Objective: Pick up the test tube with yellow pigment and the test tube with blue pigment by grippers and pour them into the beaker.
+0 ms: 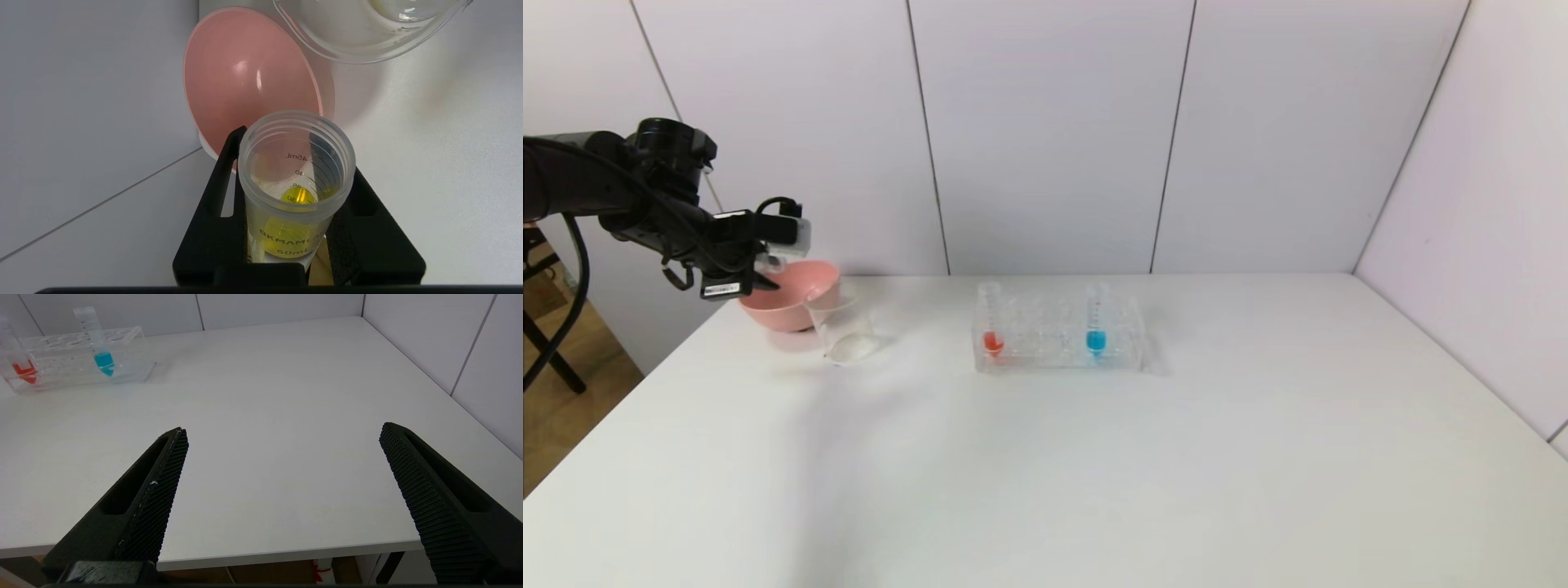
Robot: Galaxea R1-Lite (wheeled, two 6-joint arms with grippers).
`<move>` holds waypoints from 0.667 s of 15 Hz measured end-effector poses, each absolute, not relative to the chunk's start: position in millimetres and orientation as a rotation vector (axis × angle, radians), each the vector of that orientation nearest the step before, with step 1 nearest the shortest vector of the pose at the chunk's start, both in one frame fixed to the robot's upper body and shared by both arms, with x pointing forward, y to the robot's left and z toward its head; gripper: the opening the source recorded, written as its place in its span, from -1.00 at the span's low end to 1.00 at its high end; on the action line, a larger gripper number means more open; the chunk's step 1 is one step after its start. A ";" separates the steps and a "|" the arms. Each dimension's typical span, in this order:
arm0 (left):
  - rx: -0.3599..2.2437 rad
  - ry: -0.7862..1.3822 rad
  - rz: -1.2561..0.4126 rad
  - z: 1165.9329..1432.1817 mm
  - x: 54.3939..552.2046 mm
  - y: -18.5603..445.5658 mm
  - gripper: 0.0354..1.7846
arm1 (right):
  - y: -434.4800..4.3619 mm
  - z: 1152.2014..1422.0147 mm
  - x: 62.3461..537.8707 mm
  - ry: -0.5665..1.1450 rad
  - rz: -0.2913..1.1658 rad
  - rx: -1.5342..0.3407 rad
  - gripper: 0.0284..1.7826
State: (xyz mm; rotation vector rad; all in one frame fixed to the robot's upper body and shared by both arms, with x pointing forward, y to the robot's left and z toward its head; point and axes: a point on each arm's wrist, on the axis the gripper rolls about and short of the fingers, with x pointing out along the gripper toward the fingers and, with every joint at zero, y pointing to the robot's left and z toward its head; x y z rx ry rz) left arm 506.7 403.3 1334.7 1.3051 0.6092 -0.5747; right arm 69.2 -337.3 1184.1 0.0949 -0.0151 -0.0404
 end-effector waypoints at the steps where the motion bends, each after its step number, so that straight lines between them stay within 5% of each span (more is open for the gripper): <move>1: 1.301 0.623 -0.578 1334.0 505.8 403.2 -0.43 | -337.3 1184.1 69.2 -0.015 -0.041 0.095 0.92; 10: 1.233 0.754 -0.572 1333.3 495.3 396.6 -0.43 | -337.3 1184.0 69.2 -0.015 -0.041 0.095 0.92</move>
